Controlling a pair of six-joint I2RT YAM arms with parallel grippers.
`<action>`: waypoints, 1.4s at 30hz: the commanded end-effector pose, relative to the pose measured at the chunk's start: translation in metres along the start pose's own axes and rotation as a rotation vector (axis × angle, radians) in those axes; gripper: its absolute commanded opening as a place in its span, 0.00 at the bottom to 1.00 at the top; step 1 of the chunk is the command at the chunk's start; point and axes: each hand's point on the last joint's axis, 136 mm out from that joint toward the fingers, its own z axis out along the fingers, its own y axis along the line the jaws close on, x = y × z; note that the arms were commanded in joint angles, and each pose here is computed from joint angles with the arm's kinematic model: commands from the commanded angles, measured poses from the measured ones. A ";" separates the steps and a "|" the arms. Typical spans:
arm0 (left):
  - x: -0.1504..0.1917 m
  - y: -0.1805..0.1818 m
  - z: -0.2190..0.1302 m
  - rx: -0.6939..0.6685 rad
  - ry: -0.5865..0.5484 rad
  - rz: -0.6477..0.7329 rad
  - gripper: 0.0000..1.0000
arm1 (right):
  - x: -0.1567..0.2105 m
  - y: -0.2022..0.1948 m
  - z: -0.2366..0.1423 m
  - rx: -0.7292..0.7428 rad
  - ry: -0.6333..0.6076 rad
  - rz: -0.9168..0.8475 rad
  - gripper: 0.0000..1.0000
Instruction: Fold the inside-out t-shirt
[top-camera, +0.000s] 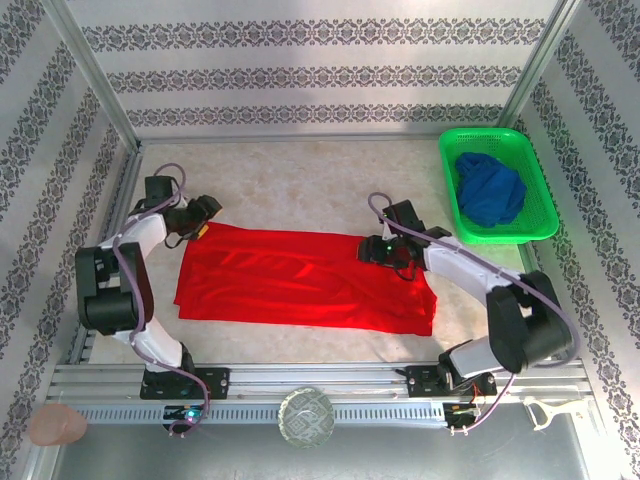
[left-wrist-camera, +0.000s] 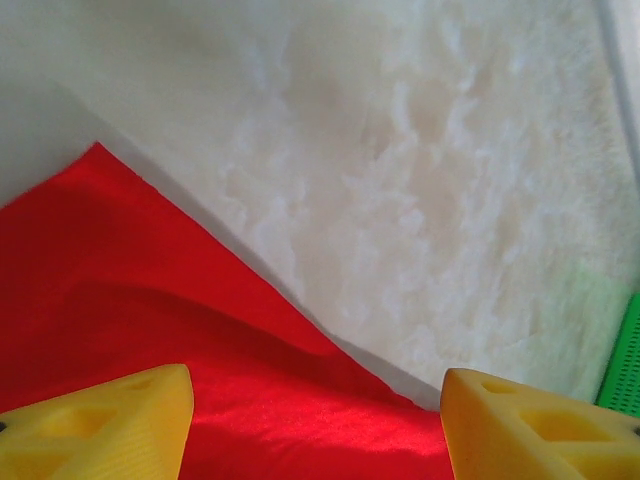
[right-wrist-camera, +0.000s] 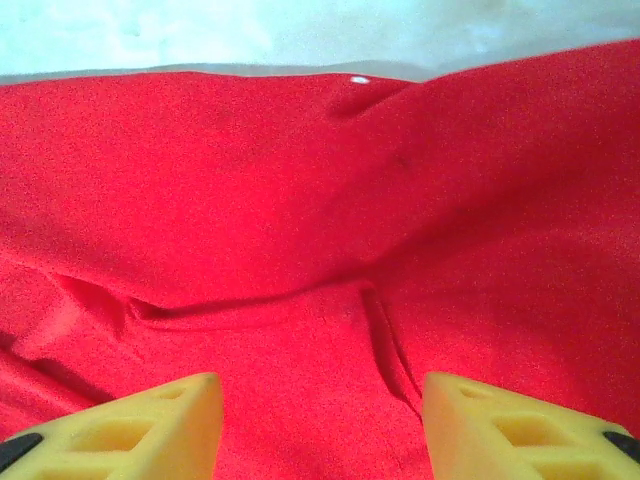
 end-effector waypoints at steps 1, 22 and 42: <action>-0.001 0.003 0.014 -0.015 0.022 0.020 0.67 | -0.009 0.001 0.010 0.030 -0.013 -0.072 0.56; 0.010 0.021 0.027 -0.043 0.034 -0.002 0.67 | 0.017 0.030 -0.015 -0.101 0.003 -0.103 0.00; 0.010 0.005 0.012 -0.030 0.018 0.016 0.67 | 0.108 0.027 -0.068 -0.162 -0.067 -0.064 0.51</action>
